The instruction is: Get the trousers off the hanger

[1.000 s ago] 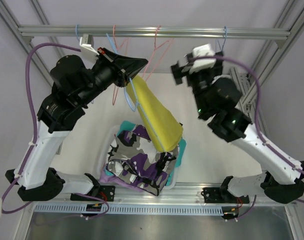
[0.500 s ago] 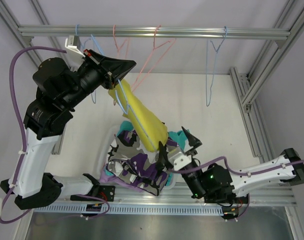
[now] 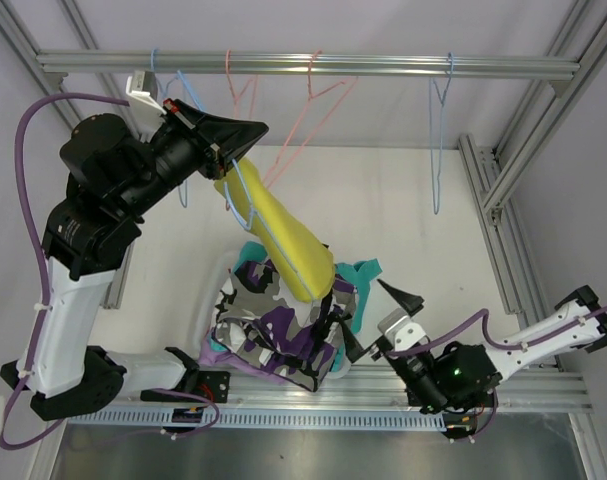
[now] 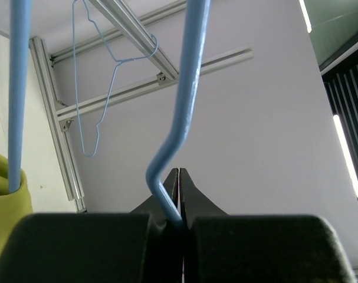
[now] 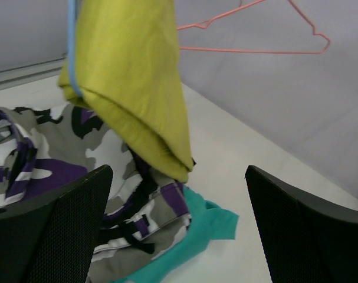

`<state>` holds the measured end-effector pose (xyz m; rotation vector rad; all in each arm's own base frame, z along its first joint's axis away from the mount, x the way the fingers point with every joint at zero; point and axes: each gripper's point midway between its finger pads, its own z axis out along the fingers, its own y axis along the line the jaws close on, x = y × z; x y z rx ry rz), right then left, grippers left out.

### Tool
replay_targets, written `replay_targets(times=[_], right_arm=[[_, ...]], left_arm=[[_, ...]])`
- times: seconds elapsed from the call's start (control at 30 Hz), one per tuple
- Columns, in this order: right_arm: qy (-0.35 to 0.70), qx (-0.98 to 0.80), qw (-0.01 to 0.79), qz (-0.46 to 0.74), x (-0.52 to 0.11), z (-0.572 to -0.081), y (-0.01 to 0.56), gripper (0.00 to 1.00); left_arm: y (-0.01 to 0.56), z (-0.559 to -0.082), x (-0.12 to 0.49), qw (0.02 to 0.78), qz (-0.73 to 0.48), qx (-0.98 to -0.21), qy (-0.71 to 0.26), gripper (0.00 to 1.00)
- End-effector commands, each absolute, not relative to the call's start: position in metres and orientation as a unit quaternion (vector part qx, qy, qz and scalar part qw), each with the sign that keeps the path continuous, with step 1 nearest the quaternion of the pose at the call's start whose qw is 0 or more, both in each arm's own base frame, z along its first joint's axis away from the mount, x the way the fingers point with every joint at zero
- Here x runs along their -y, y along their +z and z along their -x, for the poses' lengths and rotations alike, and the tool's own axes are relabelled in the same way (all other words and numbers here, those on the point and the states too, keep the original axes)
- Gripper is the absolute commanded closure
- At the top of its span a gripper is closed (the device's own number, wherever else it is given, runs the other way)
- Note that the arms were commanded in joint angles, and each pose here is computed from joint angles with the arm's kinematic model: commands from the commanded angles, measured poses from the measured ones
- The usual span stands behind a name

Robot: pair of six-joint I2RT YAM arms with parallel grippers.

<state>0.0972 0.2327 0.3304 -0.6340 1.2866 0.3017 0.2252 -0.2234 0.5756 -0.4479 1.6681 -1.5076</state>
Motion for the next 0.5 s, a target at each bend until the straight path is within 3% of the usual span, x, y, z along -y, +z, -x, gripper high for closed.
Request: replay_targets(times=[0.0, 0.13, 0.47], right_arm=[[0.187, -0.613, 0.716, 0.278, -0.248, -0.077, 0.322, 0.01], [0.142, -0.601, 0.727, 0.298, -0.255, -0.072, 0.313, 0.00], [0.160, -0.583, 0.742, 0.290, -0.262, -0.089, 0.319, 0.01]], left_arm=[[0.630, -0.200, 0.210, 0.445, 0.142, -0.600, -0.649, 0.99], [0.629, -0.202, 0.210, 0.444, 0.143, -0.602, -0.648, 0.99], [0.625, -0.200, 0.212, 0.438, 0.139, -0.604, -0.651, 0.99]])
